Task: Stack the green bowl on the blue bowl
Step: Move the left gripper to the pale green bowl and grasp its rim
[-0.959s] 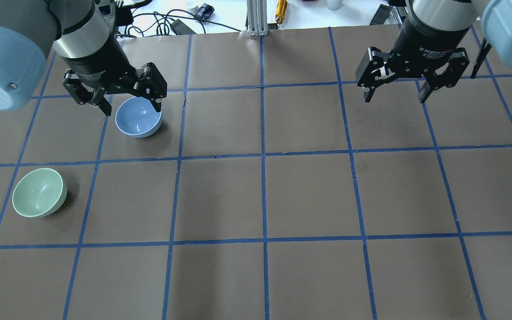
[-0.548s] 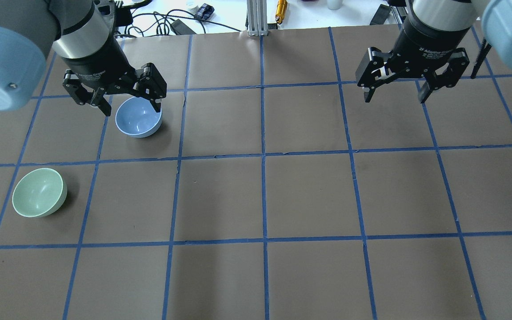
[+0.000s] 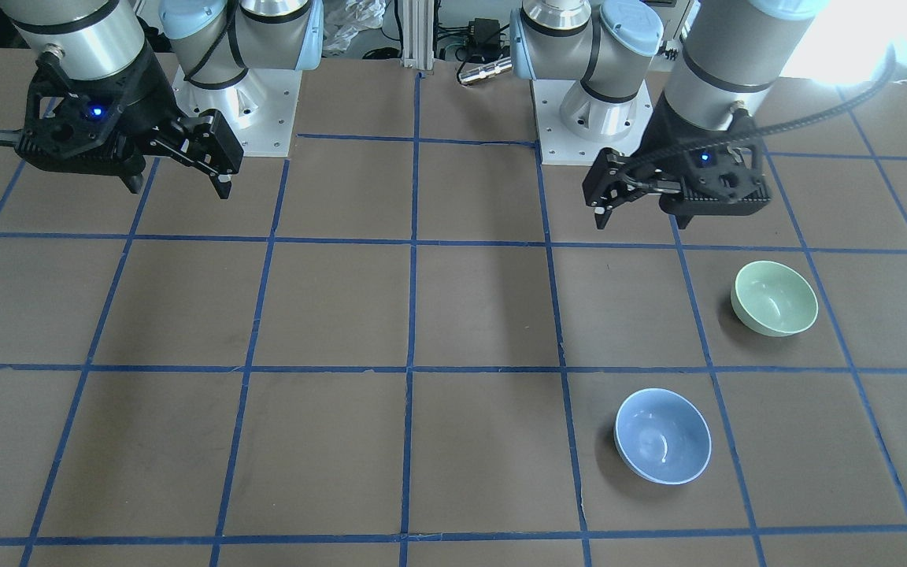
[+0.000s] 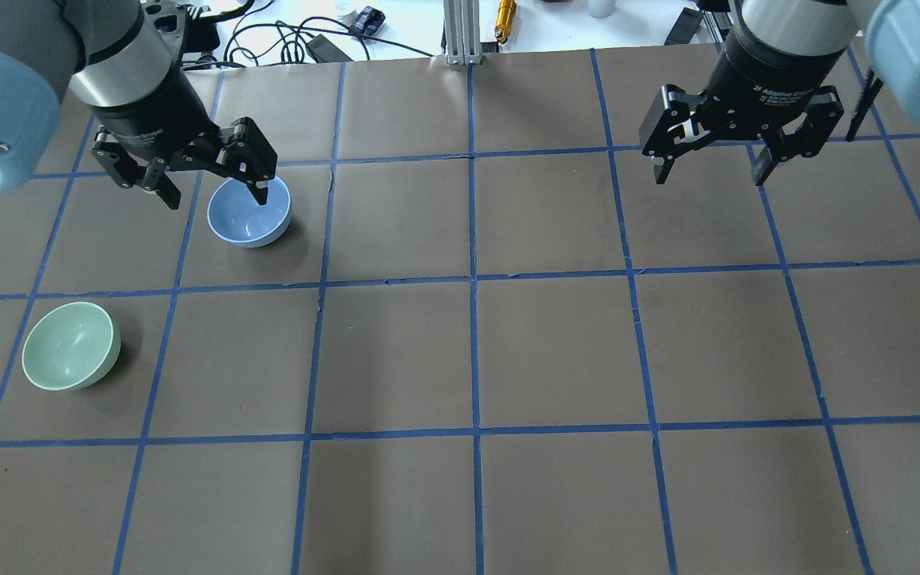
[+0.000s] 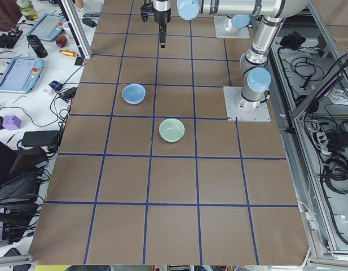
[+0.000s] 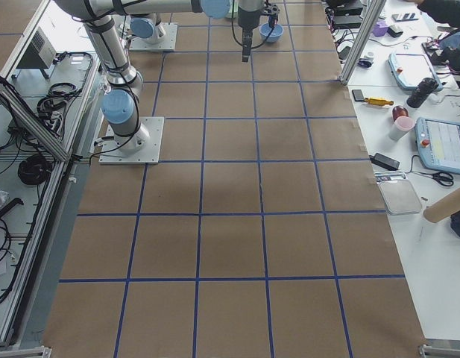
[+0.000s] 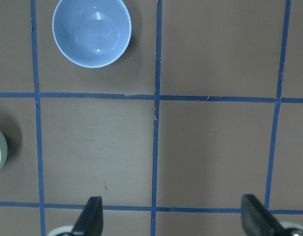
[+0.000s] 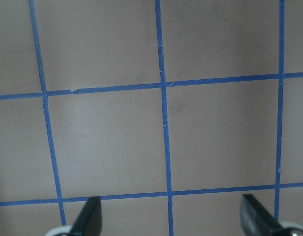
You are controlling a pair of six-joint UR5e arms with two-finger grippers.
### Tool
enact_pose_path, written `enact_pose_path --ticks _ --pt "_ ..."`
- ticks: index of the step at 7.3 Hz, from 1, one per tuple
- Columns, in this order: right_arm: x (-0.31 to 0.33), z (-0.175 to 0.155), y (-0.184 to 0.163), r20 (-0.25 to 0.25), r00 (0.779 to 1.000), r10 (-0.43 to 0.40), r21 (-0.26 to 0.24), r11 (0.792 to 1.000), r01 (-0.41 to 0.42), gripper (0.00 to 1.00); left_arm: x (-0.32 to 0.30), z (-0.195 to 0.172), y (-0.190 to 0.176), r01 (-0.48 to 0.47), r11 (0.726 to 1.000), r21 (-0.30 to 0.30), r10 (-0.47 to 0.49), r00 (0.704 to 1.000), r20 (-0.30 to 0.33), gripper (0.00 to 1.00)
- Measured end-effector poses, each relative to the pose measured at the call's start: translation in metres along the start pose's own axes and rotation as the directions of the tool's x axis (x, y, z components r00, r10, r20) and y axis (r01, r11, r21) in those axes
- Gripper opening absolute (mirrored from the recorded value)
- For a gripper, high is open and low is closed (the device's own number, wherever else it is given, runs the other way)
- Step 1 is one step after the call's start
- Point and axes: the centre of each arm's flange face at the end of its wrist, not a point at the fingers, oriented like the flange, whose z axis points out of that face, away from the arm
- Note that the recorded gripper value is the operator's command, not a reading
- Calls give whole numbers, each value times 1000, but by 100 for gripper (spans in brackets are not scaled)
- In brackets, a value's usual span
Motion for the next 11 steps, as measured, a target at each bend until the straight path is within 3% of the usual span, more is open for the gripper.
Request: enact_pose_path --ticks 5,8,11 --pt "0 0 0 0 1000 -1 1 1000 1 100 -232 65 7 56 992 -114 -63 996 -62 100" --pt "0 0 0 0 1000 -1 0 1000 1 100 -348 147 32 13 998 -66 -17 998 -65 100" --pt "0 0 0 0 1000 -1 0 1000 1 100 -383 226 40 -43 998 -45 40 997 -59 90"
